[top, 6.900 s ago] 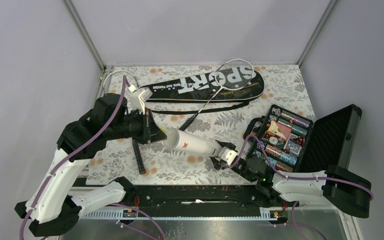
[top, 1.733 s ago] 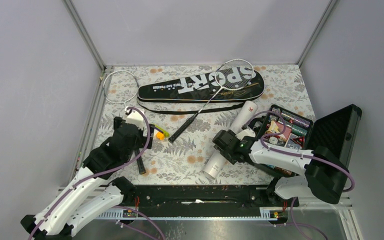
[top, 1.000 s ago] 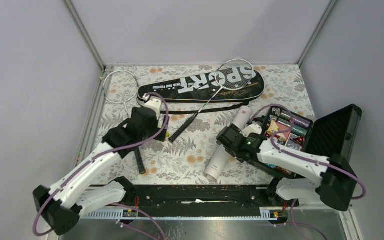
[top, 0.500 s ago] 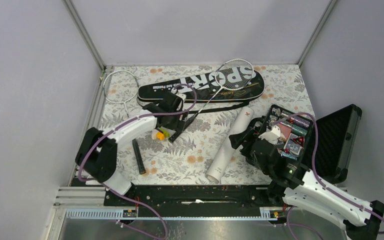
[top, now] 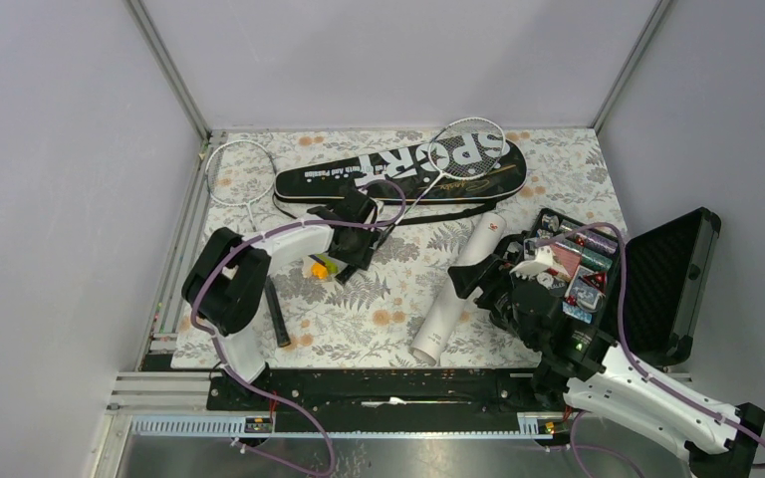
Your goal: Pack up the badminton gear
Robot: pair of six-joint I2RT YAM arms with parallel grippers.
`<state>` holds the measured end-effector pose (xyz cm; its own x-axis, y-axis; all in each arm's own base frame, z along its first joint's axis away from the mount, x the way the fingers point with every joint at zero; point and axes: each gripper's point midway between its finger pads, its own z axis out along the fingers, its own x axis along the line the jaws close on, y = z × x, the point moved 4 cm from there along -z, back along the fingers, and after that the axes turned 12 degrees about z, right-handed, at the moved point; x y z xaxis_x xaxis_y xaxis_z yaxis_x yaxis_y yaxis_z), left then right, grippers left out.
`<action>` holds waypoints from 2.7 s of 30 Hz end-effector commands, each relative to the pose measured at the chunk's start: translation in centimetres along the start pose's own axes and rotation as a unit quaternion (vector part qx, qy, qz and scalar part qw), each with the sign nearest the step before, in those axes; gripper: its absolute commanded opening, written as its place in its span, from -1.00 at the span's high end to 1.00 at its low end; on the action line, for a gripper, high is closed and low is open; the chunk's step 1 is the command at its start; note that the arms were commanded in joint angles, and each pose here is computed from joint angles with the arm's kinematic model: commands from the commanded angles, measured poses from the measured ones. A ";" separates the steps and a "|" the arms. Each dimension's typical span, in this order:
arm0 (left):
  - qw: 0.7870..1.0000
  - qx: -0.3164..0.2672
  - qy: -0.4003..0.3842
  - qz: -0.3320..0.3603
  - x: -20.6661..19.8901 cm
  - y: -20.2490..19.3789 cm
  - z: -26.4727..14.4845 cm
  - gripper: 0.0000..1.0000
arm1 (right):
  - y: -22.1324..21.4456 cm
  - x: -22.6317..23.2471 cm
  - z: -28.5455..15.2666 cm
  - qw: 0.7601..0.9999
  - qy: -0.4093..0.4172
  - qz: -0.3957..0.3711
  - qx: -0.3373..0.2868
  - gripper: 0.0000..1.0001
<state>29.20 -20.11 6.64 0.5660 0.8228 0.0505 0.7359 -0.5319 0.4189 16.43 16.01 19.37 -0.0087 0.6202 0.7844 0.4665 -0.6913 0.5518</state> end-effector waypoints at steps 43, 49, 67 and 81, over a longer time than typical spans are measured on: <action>0.960 -0.173 -0.203 -0.084 -5.4 0.4 -13.2 1.00 | -4.1 5.5 18.4 0.986 -0.003 0.150 0.075 -0.49; 0.957 -0.176 -0.212 -0.092 -5.6 0.0 -12.9 1.00 | -5.1 5.0 20.2 0.981 -0.014 0.172 0.086 -0.28; 0.944 -0.238 -0.217 -0.065 -5.5 0.1 -17.0 0.74 | -3.5 6.5 19.1 0.981 0.061 0.170 0.076 1.00; 0.933 -0.312 -0.176 0.018 -4.2 -0.2 -22.4 -0.33 | -1.1 6.5 14.1 0.986 0.081 0.136 0.057 1.00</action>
<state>17.65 -19.10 23.48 0.6823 0.6666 -0.3002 0.5598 -0.2123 0.8010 28.77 27.43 16.94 0.0947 0.3374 0.9366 0.6014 -0.7691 0.2162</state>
